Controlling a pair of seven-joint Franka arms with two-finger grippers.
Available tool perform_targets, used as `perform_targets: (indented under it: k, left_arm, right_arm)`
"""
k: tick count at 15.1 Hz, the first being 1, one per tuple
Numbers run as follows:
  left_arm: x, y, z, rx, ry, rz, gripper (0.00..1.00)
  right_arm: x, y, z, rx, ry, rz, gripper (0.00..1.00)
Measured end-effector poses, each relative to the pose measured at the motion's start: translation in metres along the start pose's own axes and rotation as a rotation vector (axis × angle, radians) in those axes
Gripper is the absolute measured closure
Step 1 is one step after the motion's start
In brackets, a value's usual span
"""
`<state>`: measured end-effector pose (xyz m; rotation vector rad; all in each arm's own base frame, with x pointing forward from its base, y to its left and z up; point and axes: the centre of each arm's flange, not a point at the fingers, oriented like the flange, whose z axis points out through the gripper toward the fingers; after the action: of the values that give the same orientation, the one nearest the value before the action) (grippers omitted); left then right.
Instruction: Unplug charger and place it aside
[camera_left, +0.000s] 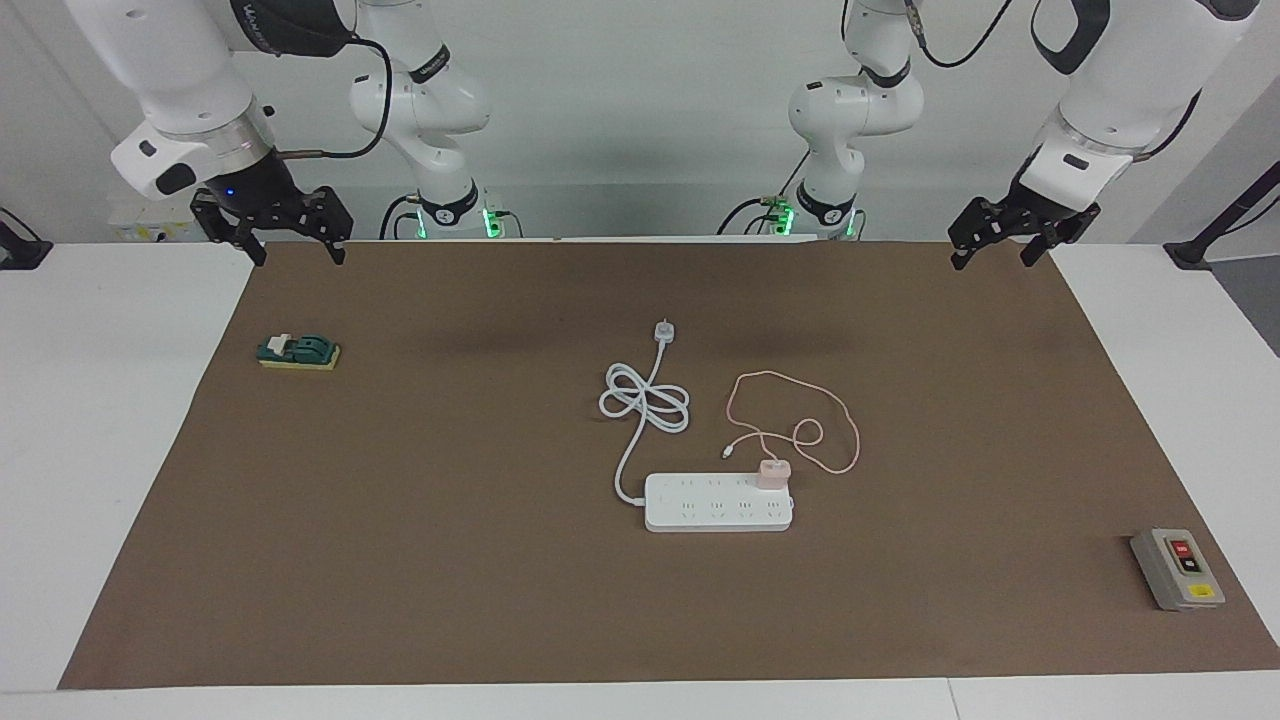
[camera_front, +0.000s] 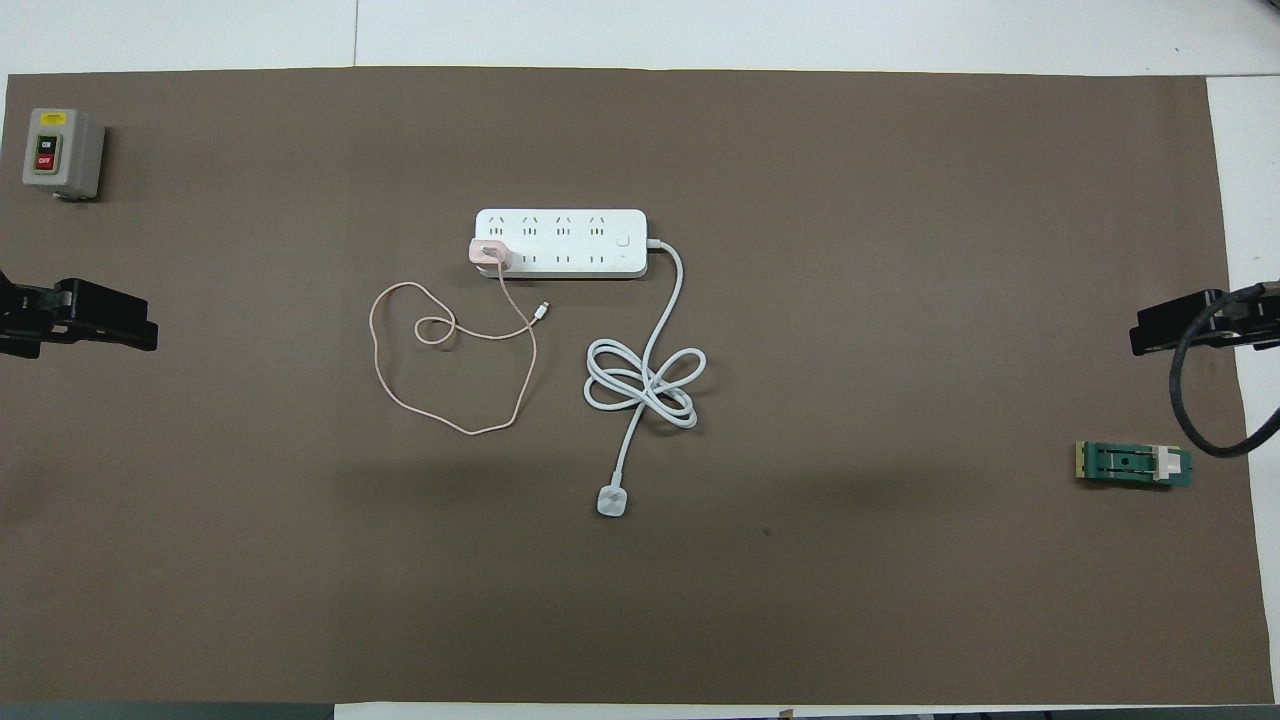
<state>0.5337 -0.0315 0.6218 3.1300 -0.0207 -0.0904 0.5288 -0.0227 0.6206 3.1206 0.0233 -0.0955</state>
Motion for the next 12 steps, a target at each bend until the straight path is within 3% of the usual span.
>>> perform_targets:
  k: [12]
  left_arm:
    - [0.0010,-0.0083,-0.0008,-0.001,0.005,-0.056,0.00]
  right_arm:
    - [-0.0016,0.0047,-0.0024,0.001,0.005,0.009,0.00]
